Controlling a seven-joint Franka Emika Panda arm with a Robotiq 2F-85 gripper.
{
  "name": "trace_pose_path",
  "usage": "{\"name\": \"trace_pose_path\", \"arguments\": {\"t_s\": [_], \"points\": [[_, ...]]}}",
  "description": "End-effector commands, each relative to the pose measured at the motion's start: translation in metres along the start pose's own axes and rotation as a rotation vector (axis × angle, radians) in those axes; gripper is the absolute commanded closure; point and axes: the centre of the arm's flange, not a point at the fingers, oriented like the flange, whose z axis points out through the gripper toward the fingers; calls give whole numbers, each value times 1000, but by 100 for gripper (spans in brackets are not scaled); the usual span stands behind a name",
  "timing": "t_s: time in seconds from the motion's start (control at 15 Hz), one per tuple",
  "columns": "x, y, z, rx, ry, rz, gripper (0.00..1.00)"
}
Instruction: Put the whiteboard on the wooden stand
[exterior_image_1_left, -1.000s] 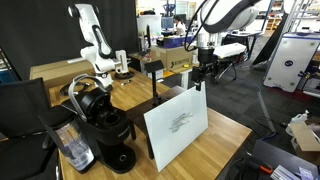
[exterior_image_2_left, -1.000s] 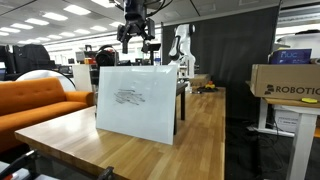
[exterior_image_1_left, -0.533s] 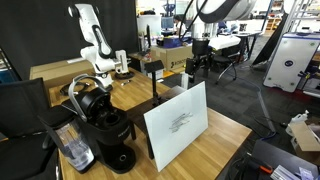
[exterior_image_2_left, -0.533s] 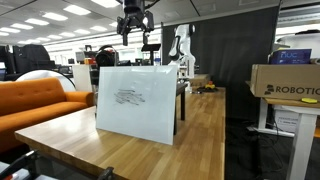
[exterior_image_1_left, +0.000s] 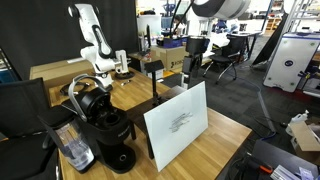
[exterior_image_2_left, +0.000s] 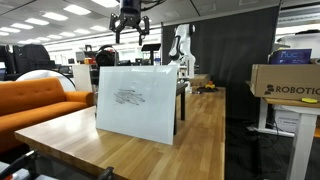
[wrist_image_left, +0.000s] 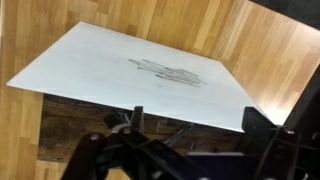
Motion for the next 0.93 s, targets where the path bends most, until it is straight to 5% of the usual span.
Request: {"name": "trace_pose_path", "arguments": {"t_s": [0.0, 0.87], "points": [[7, 15, 8, 66, -20, -184, 0], [48, 25, 19, 44, 2, -703, 0]]}}
